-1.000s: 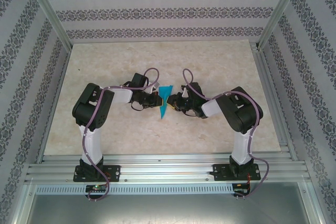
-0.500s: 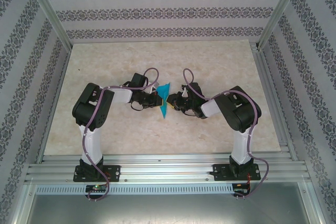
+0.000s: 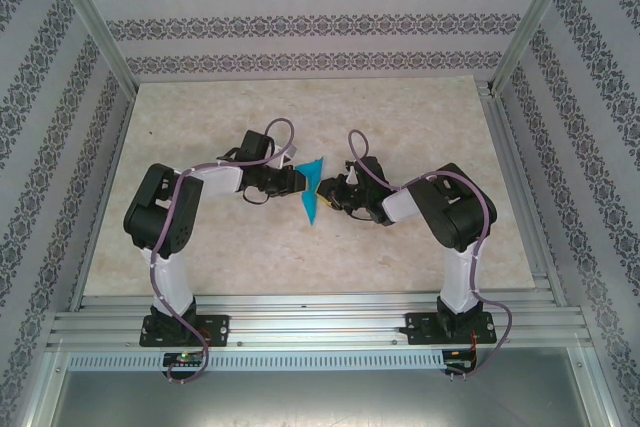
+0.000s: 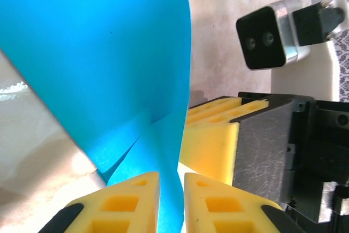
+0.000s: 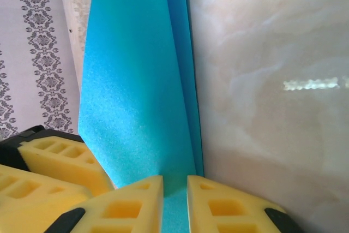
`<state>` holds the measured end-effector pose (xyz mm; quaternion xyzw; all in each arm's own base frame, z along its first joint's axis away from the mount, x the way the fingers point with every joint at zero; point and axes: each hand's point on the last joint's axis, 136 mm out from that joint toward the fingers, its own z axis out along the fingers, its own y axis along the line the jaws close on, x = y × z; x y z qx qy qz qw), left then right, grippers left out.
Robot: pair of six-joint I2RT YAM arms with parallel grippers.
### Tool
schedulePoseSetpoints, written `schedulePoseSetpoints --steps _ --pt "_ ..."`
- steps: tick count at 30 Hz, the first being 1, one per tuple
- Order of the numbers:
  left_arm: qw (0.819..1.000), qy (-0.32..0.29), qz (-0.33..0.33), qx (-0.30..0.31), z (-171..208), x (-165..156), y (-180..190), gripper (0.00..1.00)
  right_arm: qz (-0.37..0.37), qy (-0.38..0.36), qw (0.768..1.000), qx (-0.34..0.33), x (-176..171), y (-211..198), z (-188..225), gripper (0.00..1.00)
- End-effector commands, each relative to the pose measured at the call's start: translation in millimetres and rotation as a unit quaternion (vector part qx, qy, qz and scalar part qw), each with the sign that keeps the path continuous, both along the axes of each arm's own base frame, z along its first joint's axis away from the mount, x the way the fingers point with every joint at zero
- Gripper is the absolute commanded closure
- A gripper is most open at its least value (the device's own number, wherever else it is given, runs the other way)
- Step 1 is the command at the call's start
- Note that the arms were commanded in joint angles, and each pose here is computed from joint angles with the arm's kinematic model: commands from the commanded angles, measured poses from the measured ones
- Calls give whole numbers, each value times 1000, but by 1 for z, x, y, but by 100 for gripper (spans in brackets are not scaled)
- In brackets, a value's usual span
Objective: Fold a paper plane with a square sheet of paper (fold left side to right side)
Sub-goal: Fold the wing for the fifth time at the center of the table.
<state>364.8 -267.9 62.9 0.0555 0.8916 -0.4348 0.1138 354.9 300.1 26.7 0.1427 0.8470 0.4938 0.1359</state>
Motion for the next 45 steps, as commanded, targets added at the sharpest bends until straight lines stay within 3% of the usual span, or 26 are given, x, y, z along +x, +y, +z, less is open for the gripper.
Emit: schedulePoseSetpoints --steps 1,5,11,24,35,45 --pt "1000 -22 0 -13 20 13 1 78 -3 -4 1000 -20 3 2 -11 80" --pt "999 -28 -1 -31 27 22 -7 69 -1 -5 1000 -20 3 4 -11 81" --pt "1000 -20 -3 -5 10 31 -7 65 4 -2 1000 -23 2 5 -13 80" --pt "1000 -11 -24 5 -3 31 -15 64 7 -1 1000 -25 2 7 -14 80" --pt "1000 -13 -23 17 -10 33 -12 96 12 -9 1000 -25 1 8 -7 80" --pt "1000 1 -27 -6 -28 36 5 100 23 -36 998 -35 -3 4 13 75"
